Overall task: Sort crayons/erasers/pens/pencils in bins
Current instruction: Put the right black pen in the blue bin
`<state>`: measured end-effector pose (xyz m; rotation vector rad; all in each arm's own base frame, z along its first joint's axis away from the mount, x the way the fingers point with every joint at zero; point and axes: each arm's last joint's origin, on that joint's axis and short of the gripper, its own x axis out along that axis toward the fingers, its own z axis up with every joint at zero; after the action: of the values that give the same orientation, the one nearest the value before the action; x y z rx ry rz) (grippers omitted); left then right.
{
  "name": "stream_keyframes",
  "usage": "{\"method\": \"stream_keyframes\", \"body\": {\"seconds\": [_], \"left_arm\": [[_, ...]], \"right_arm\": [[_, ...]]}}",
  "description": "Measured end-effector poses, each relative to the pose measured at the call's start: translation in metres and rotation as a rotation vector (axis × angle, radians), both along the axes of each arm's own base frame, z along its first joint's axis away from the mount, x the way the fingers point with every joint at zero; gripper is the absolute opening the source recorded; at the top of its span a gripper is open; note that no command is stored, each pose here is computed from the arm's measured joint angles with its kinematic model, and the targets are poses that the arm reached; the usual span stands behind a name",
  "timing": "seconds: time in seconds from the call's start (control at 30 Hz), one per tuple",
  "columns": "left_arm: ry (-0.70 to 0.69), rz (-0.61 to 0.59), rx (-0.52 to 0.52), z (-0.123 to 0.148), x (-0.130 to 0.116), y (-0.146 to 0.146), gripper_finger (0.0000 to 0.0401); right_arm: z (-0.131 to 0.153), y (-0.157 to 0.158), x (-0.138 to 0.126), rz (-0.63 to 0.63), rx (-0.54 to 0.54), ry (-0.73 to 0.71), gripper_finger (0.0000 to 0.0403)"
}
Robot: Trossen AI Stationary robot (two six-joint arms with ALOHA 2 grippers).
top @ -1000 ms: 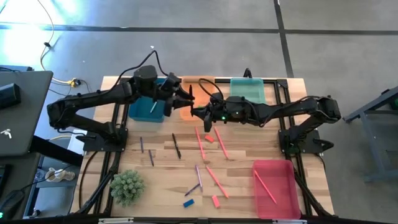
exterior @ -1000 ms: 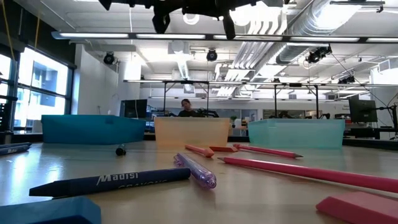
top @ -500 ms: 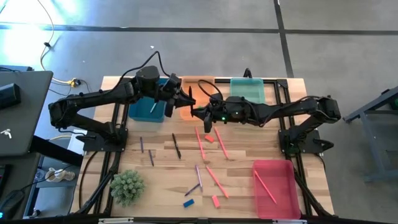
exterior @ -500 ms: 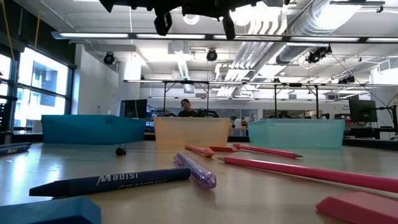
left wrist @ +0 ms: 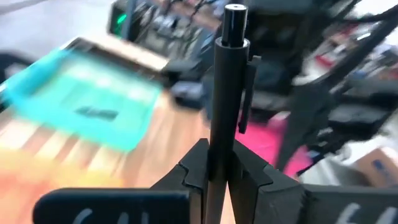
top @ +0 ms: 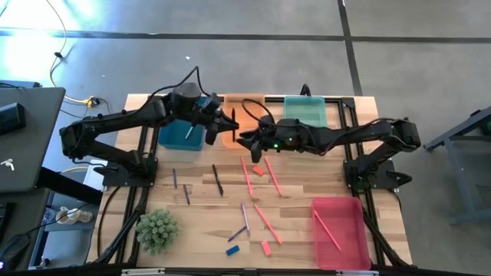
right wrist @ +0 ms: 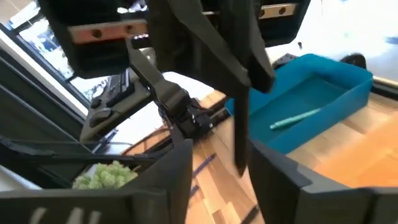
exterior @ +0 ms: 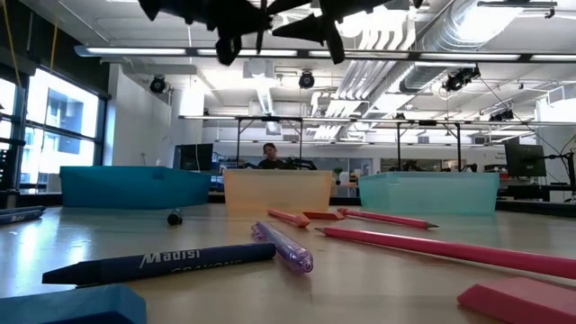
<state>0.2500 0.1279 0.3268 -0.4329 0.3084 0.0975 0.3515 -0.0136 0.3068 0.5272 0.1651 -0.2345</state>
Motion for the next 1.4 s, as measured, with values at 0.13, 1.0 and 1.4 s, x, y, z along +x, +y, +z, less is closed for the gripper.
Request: {"method": "stream_keyframes", "body": {"seconds": [0.13,1.0,1.4], "left_arm": [[0.164,0.093,0.013,-0.011,-0.015,0.006,0.0027],[0.816,0.566,-0.122,-0.058,-0.111,0.040,0.0026],[0.858,0.612,-0.224,-0.108,-0.119,0.035,0.0026]], "right_arm": [[-0.006,-0.004,-0.002,-0.024,0.063,0.059,0.0165],[-0.020,-0.011,-0.008,-0.061,0.106,0.207,0.0167],[-0.023,-0.014,-0.010,-0.075,0.107,0.243,0.0167]]}}
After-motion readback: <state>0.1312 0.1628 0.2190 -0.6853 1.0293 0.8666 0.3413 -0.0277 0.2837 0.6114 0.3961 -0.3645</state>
